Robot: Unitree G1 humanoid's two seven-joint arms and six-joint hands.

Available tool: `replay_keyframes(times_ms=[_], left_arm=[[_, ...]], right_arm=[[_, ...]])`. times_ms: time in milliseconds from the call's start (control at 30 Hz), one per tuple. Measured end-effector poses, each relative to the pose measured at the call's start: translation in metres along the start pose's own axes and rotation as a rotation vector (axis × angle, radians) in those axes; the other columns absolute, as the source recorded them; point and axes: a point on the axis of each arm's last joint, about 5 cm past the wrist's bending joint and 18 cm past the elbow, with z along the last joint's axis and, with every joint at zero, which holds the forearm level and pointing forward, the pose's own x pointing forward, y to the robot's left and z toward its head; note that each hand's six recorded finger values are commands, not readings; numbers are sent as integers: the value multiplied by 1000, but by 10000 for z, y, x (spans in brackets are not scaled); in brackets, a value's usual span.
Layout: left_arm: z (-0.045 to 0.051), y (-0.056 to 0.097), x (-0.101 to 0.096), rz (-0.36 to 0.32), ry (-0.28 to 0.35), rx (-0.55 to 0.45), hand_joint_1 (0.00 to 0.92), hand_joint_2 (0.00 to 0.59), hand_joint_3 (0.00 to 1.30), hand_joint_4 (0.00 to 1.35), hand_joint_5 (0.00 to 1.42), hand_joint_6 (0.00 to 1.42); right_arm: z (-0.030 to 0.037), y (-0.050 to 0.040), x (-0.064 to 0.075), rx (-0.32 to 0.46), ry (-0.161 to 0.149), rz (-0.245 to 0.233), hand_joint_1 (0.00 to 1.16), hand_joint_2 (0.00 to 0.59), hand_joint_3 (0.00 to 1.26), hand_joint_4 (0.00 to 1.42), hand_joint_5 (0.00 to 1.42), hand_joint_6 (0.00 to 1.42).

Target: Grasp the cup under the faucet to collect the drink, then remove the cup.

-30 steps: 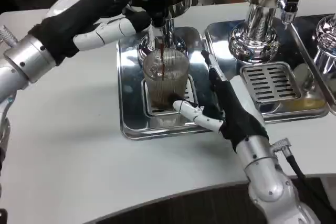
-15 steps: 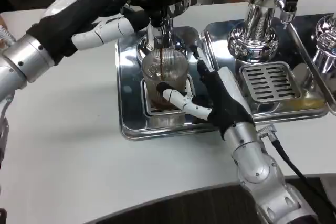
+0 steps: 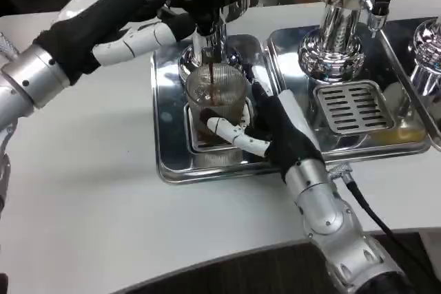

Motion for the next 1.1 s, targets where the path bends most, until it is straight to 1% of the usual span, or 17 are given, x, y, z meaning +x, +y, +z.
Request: replay_keyframes(times_ms=[133, 233, 367, 533, 700, 867, 933, 1033, 1100], left_arm=[[-1, 3, -2, 0, 1, -4, 51, 109, 286, 282, 326, 475], [2, 8, -1, -1, 0, -7, 52, 115, 297, 292, 327, 475], [5, 16, -1, -3, 1, -13, 53, 116, 299, 293, 327, 475], [5, 18, -15, -4, 1, -19, 42, 115, 291, 294, 336, 479], [-3, 17, -47, 11, 5, -28, 35, 115, 286, 305, 353, 500], [-21, 37, -112, 66, 8, -46, 6, 106, 307, 323, 382, 522], [-20, 62, -137, 95, 6, -51, 1, 99, 313, 329, 388, 524], [-16, 80, -155, 117, 4, -54, 0, 89, 316, 332, 398, 526], [-18, 92, -182, 143, 7, -55, 0, 87, 317, 332, 397, 525]], right_arm=[[13, 6, 26, 3, -4, 5, 526, 179, 0, 0, 0, 80], [10, 4, 33, 9, -8, 4, 526, 179, 0, 0, 0, 81], [5, 9, 49, 5, 0, 11, 526, 179, 0, 0, 0, 83], [22, 8, 69, 7, -5, 13, 527, 179, 0, 0, 0, 91], [12, 22, 69, 11, -5, 19, 531, 182, 0, 0, 0, 94], [9, 26, 67, 12, -10, 21, 534, 184, 0, 0, 0, 98], [7, 29, 67, 13, -9, 18, 543, 179, 0, 0, 0, 108], [8, 34, 67, 15, -9, 14, 547, 177, 0, 0, 0, 114], [9, 42, 67, 19, -10, 15, 548, 177, 0, 0, 0, 117]])
